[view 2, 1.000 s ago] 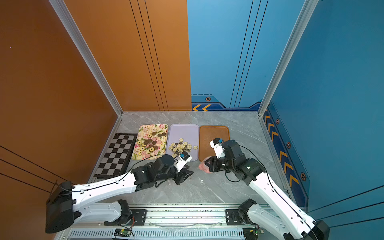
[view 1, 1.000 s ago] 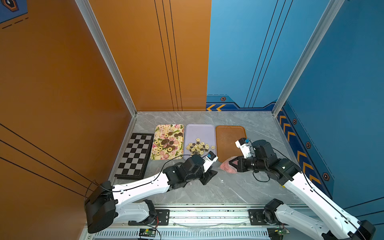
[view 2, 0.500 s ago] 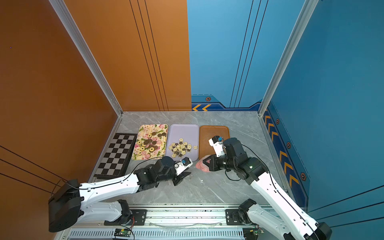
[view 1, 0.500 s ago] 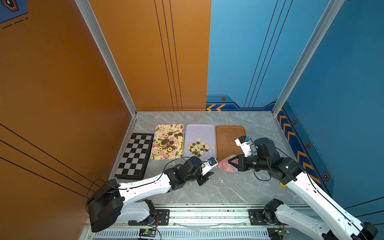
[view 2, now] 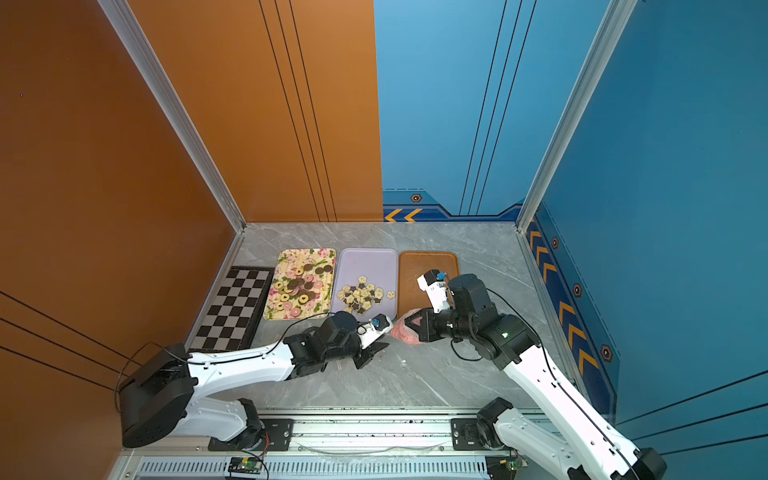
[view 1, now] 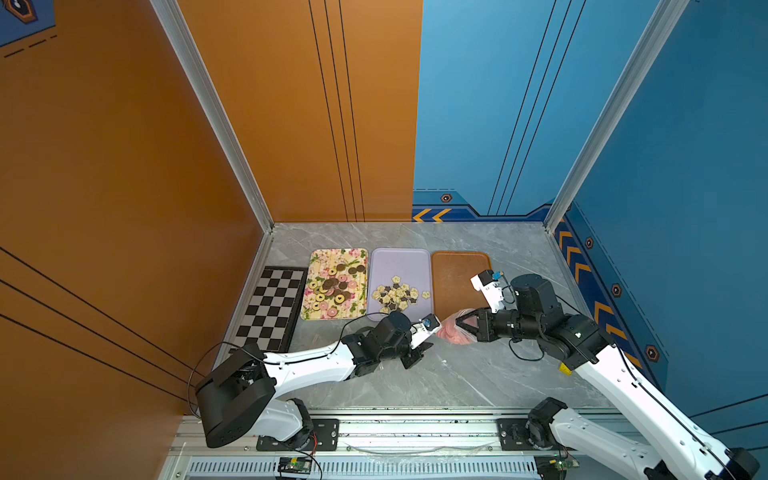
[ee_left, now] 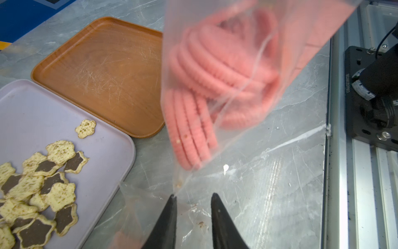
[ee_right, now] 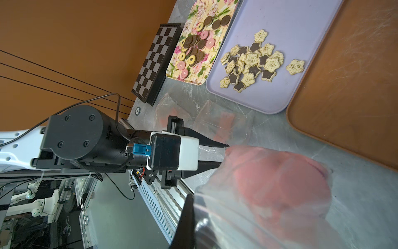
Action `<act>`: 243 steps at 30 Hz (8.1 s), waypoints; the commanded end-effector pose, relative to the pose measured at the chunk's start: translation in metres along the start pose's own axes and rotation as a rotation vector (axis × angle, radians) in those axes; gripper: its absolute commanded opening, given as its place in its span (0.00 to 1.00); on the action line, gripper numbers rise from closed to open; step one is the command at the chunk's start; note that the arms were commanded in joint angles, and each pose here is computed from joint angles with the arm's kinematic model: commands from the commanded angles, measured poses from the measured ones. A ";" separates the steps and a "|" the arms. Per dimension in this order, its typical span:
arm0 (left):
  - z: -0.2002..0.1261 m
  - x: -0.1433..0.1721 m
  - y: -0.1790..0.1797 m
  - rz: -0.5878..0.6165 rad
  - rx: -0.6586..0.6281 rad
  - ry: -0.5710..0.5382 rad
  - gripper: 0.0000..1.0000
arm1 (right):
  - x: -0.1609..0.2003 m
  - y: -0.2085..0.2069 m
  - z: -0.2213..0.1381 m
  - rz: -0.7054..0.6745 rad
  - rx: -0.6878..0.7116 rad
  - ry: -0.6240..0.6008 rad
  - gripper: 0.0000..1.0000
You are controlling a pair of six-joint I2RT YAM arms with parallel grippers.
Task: Pour cookies out of the ziploc bag
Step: 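Pour the cookies out of the ziploc bag onto the tray.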
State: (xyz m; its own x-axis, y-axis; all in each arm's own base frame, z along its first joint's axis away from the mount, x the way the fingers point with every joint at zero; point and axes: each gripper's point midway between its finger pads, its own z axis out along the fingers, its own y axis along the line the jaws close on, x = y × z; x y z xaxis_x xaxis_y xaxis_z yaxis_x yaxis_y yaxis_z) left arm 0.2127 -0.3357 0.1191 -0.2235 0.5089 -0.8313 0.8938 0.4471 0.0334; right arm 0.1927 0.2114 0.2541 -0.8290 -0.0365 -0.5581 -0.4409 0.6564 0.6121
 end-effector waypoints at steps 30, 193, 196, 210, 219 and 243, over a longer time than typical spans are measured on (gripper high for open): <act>0.009 -0.035 -0.004 0.045 0.052 -0.080 0.00 | -0.014 0.019 -0.007 -0.005 -0.070 -0.046 0.00; 0.146 0.022 0.094 -0.702 -0.057 -0.055 0.00 | -0.017 -0.276 0.090 0.188 0.625 0.044 0.53; 0.147 0.024 0.096 -0.716 -0.063 -0.053 0.00 | -0.025 -0.280 0.097 0.185 0.639 0.025 0.51; 0.150 0.023 0.096 -0.718 -0.048 -0.051 0.00 | -0.031 -0.294 0.113 0.282 0.572 -0.013 0.36; 0.150 0.024 0.095 -0.717 -0.042 -0.049 0.00 | -0.043 -0.290 0.126 0.356 0.414 -0.078 0.32; 0.151 0.024 0.092 -0.713 -0.025 -0.045 0.00 | -0.051 -0.309 0.137 0.531 0.279 -0.205 0.12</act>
State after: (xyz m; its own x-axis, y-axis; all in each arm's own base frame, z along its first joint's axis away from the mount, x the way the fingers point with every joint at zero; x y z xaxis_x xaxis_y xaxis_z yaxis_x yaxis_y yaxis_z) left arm 0.3541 -0.3999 0.0401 -0.6992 0.0149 -0.7147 0.5439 0.6599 -0.5184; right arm 0.4194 0.1196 0.0279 -0.8210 0.4518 -0.3492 0.1062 0.7217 0.6840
